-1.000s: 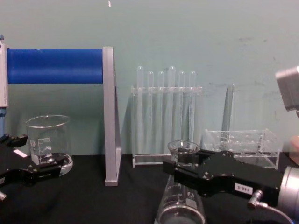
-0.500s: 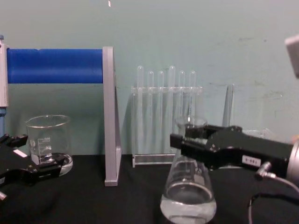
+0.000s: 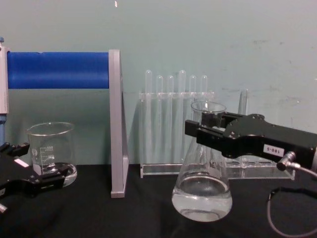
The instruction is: Grasp the erlenmeyer flask with one hand, shake it three times, then place it back.
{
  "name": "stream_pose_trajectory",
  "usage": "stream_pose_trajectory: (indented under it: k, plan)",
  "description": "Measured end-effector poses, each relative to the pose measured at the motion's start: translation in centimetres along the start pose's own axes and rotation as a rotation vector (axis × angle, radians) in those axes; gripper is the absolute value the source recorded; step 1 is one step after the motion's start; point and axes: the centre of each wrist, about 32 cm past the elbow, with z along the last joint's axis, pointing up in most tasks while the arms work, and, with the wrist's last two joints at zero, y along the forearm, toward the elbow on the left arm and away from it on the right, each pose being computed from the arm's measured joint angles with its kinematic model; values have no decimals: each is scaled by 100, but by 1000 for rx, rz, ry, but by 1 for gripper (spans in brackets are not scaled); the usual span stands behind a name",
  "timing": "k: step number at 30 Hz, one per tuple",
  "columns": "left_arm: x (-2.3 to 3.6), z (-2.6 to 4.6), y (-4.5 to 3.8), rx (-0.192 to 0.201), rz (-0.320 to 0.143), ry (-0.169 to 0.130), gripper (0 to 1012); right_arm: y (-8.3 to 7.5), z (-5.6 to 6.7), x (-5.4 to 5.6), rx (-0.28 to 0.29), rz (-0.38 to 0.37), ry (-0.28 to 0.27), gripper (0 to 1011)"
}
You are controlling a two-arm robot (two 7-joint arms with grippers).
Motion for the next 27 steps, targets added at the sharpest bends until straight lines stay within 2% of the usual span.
stream_pose_trajectory:
  k: [27]
  plan:
    - [0, 0, 0, 0, 0, 0, 1001, 32, -7, -40, -12, -5, 21, 450]
